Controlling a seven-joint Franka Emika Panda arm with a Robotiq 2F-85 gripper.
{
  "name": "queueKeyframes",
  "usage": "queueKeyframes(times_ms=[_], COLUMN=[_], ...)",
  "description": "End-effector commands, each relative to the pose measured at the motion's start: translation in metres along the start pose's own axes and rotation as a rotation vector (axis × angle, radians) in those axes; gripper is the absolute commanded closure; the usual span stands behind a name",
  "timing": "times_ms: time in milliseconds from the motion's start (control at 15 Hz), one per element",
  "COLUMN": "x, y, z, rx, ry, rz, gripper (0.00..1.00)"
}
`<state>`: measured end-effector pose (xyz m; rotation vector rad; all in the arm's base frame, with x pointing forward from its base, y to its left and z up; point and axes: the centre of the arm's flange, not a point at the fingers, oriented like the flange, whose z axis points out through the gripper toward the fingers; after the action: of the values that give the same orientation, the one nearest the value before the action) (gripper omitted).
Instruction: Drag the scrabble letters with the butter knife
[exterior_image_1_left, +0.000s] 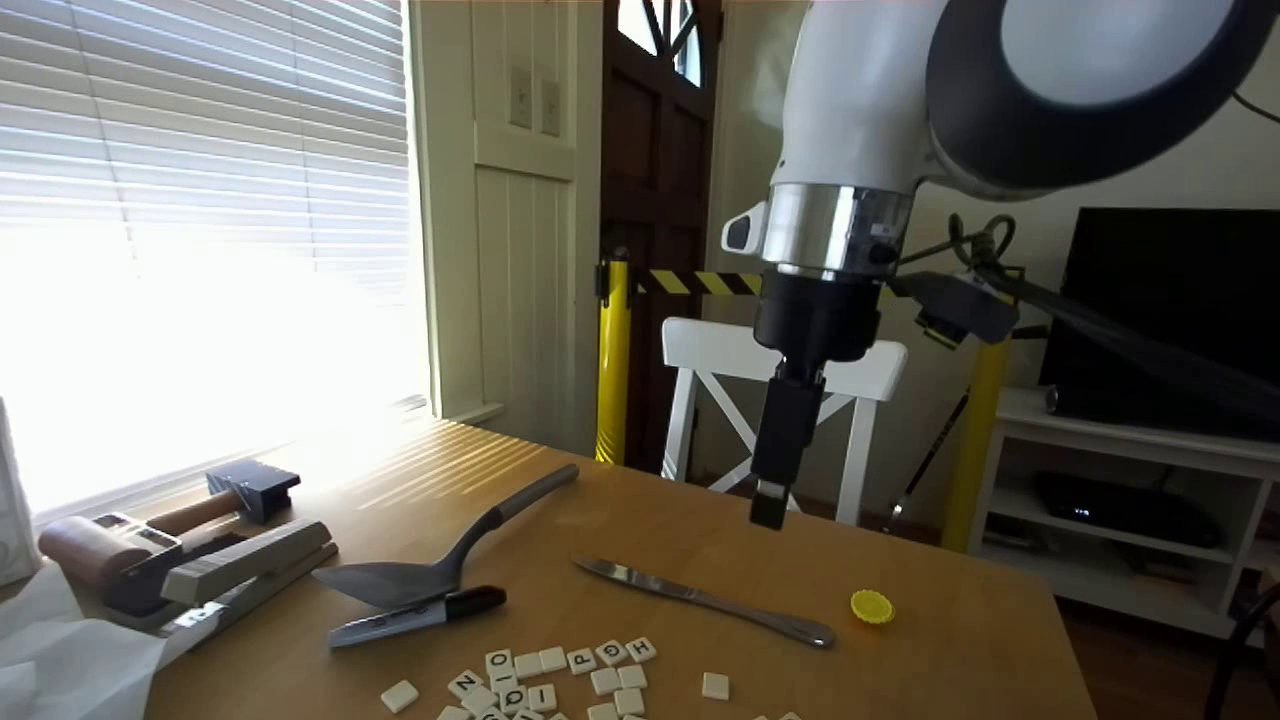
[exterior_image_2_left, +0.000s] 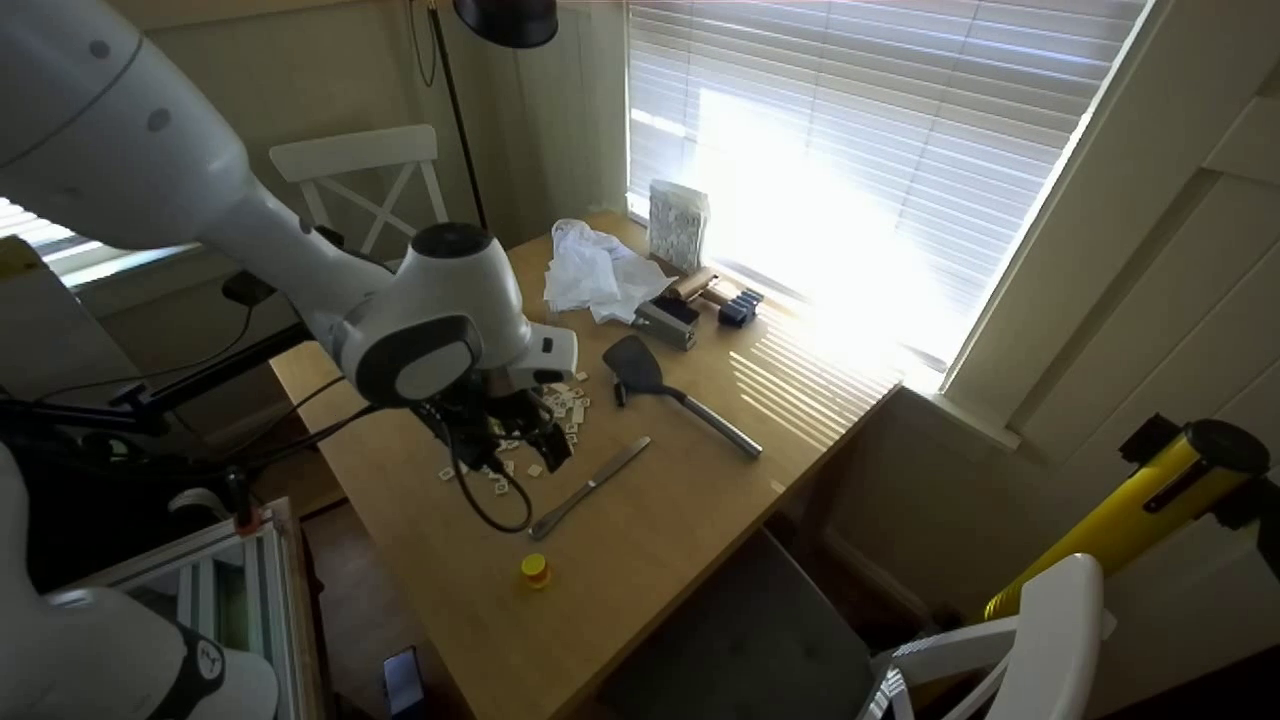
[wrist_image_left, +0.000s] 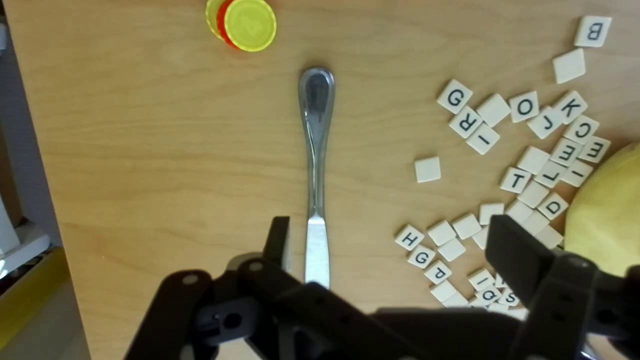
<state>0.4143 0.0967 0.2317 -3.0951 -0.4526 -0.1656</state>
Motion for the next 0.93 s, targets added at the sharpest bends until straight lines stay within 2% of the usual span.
queueKeyframes(times_ms=[0, 333, 600, 867], x=[-0.002, -0.004, -0.009, -0.008], y=[0.002, 0.005, -0.011, -0.019], z=[0.008, 0.016, 0.064, 0.092], rx=[-0.003, -0.003, -0.046, -0.089], ry=[-0.007, -0.013, -0.032, 0.009], rz=[0.005, 0.009, -0.057, -0.121], gripper=[0.0, 0.0, 0.0, 0.0])
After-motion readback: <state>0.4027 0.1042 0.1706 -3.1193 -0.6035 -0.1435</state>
